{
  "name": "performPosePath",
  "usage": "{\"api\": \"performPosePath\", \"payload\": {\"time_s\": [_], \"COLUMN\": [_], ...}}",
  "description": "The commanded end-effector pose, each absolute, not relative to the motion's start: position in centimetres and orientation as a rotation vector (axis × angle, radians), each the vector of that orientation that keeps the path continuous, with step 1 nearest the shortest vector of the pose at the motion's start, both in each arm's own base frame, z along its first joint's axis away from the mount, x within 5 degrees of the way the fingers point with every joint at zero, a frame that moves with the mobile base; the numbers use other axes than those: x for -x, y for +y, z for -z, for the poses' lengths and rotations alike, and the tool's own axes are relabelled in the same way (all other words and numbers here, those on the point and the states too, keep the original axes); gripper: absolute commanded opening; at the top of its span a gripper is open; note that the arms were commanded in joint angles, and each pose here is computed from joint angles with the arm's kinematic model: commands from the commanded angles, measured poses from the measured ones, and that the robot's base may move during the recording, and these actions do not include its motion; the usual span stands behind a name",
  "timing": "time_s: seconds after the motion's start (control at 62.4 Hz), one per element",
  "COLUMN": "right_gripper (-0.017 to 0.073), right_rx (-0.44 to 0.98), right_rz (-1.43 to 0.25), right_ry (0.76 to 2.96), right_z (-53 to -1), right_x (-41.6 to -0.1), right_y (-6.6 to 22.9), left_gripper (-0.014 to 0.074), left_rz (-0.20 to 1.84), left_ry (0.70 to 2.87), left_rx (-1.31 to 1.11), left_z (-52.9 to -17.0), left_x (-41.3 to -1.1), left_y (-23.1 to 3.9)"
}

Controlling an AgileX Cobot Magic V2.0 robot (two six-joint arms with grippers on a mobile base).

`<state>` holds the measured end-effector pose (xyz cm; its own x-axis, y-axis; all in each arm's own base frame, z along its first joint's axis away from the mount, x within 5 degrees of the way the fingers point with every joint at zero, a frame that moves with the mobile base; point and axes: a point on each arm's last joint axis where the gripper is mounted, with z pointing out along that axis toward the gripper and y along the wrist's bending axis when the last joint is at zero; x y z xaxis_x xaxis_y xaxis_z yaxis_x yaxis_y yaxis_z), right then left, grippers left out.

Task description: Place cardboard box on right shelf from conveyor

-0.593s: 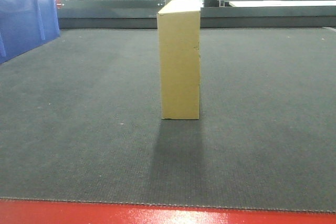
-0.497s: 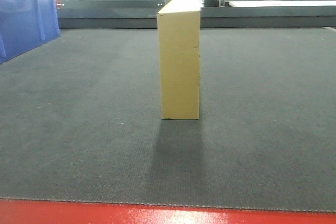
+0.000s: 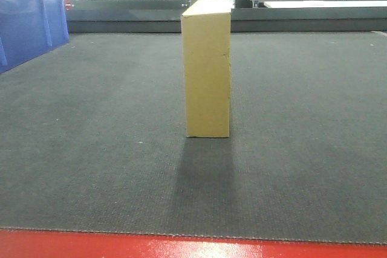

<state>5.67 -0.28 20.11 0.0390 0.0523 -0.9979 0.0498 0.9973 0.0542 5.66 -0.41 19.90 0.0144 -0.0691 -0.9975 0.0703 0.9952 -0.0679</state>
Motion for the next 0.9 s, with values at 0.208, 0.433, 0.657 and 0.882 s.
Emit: {"api": "performPosePath", "payload": {"time_s": [0.208, 0.433, 0.657, 0.882], "right_gripper": [0.0036, 0.0036, 0.0036, 0.0039], "right_rx": [-0.084, -0.084, -0.087, -0.048], "right_rz": [0.004, 0.005, -0.018, -0.004], "right_ry": [1.418, 1.407, 1.321, 1.360], "right_z": [-21.2, -21.4, -27.1, -33.1], "right_x": [-5.4, -5.4, -4.7, -6.7], "right_y": [-0.4, -0.4, -0.3, -0.2], "left_gripper": [-0.0119, -0.0119, -0.0119, -0.0119], "left_rz": [0.114, 0.114, 0.114, 0.114], "left_ry": [1.448, 1.448, 1.448, 1.448], "left_rx": [0.015, 0.015, 0.015, 0.015], "left_z": [-20.9, -20.9, -20.9, -20.9], "left_x": [-5.5, -5.5, -5.5, -5.5], "left_y": [-0.3, -0.3, -0.3, -0.3]}}
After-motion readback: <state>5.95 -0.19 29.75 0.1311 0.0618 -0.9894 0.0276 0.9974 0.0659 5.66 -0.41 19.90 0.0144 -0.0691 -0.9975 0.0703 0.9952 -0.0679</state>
